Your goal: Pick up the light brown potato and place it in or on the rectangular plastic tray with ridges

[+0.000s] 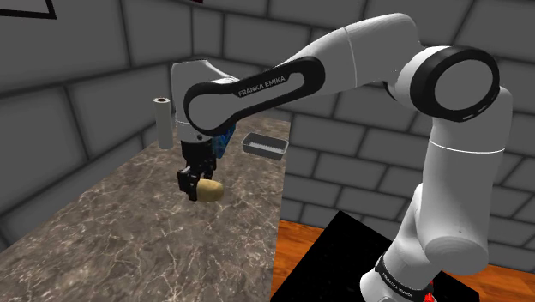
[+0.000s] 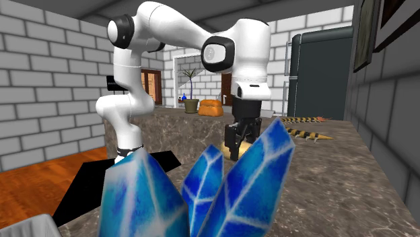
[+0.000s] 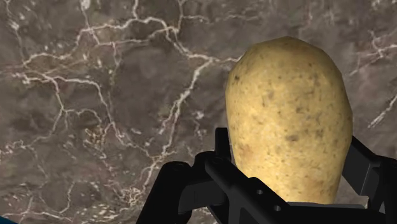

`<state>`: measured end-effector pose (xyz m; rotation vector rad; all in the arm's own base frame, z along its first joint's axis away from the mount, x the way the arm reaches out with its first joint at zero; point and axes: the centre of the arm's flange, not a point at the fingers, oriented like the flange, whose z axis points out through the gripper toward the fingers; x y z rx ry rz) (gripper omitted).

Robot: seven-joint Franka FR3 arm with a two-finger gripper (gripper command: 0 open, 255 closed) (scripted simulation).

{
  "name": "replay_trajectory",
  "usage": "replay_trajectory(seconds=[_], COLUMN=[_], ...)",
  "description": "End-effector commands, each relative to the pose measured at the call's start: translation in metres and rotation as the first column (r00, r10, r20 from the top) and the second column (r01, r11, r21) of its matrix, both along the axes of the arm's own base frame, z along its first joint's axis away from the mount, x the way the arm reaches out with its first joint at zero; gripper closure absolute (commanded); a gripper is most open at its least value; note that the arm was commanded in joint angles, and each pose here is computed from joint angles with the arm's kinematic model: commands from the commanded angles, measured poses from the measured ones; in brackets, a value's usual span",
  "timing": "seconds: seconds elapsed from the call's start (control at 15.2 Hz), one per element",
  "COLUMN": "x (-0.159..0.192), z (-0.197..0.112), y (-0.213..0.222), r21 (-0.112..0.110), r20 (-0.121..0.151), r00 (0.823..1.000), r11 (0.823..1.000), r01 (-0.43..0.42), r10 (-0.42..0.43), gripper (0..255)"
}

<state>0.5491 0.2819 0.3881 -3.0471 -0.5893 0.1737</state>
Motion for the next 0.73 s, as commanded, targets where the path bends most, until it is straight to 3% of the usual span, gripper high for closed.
replay_trajectory(seconds=[0.0,0.66], x=[0.0,0.0], z=[0.01,0.057], y=[0.0,0.0], r21=[0.0,0.0], r20=[0.0,0.0], r00=[1.0,1.0], r11=[1.0,1.0], r01=[0.0,0.0], r10=[0.0,0.0], gripper=[255,255])
